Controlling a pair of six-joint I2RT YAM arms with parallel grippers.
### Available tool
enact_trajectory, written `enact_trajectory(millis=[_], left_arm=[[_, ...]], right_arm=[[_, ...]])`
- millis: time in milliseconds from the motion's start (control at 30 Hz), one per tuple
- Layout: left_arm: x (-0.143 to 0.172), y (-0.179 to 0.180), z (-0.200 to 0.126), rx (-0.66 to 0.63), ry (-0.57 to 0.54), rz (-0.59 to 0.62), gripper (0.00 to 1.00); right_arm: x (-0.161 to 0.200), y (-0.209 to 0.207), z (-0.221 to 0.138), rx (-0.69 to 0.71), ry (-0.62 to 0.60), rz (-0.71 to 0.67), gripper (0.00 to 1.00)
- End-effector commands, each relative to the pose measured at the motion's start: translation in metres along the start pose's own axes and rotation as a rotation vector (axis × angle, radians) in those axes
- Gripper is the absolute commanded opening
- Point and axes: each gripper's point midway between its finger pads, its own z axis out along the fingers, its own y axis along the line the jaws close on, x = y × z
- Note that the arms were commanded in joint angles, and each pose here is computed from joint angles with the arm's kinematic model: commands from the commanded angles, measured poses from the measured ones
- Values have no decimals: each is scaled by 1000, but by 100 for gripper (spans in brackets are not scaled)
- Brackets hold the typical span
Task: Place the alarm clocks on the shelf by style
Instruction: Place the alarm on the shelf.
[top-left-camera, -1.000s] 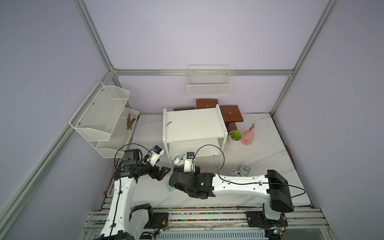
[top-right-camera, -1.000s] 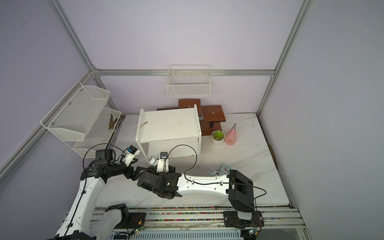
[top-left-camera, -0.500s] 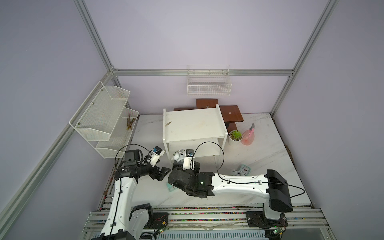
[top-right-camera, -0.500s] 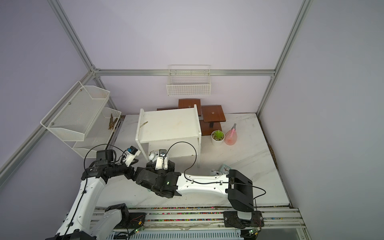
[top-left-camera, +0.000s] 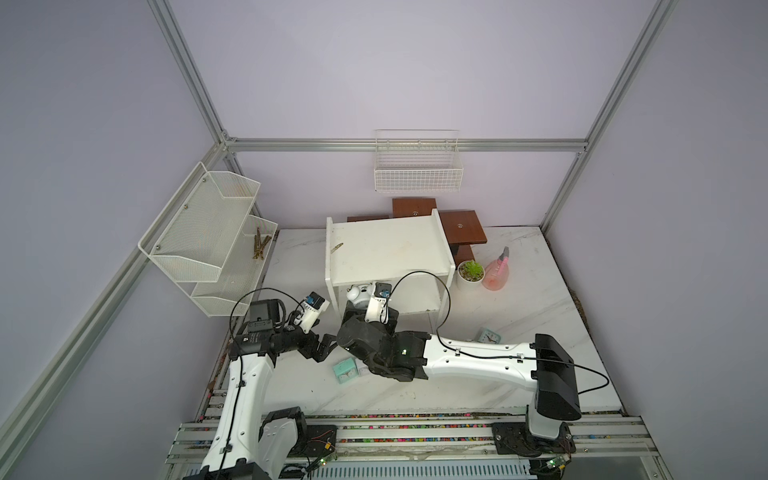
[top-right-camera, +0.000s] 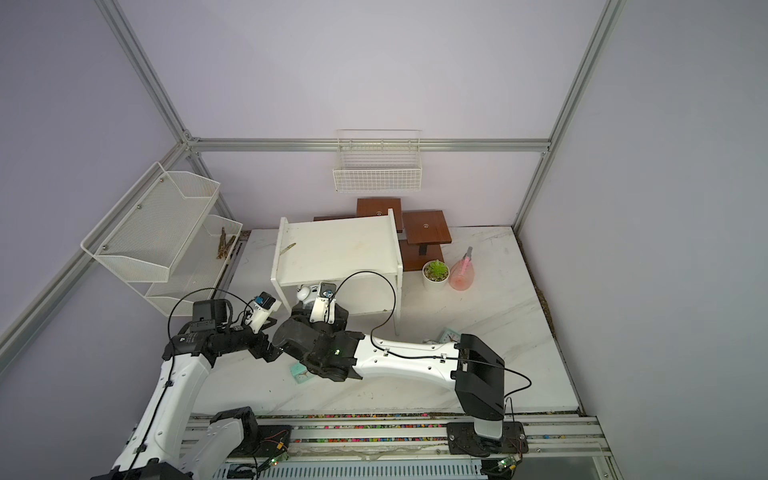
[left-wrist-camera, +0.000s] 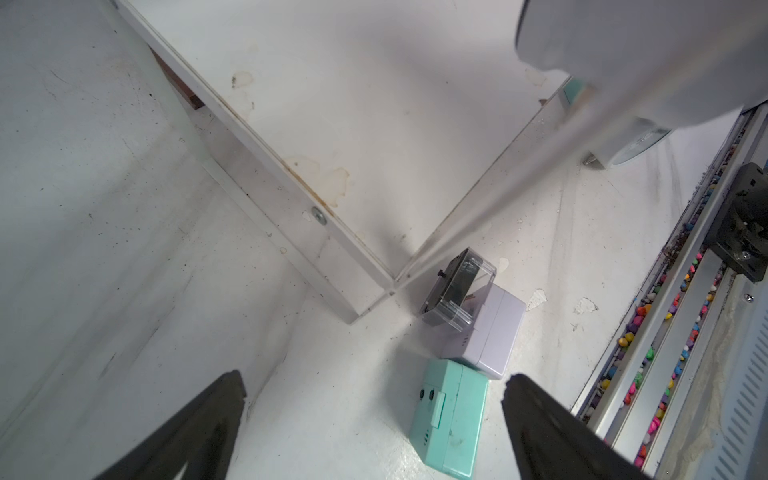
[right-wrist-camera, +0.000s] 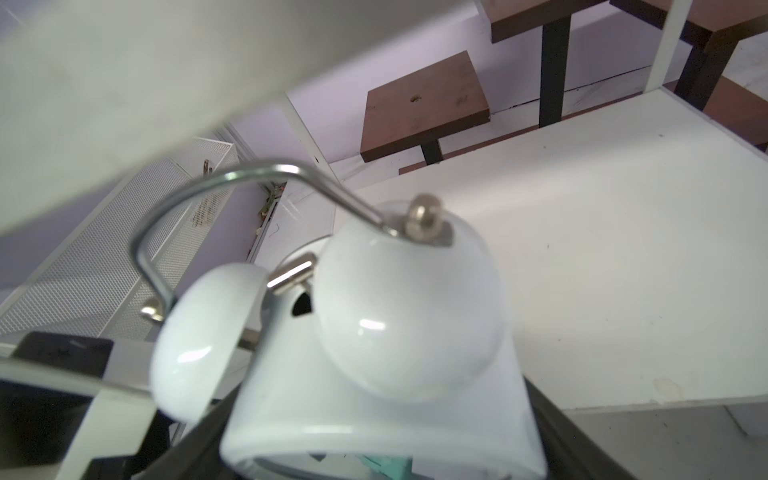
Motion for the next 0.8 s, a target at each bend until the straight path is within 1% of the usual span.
enact_trajectory(millis=[0, 300, 767], left_arm=[[-2, 0, -1, -3, -18, 2, 100], [-1, -1, -2, -5, -18, 3, 100], [-1, -2, -2, -4, -18, 3, 100]], right_arm=[[-12, 7, 7, 10, -57, 37, 55], [-4, 3, 19, 33, -74, 50, 55], [11, -4, 40, 55, -43, 66, 56]])
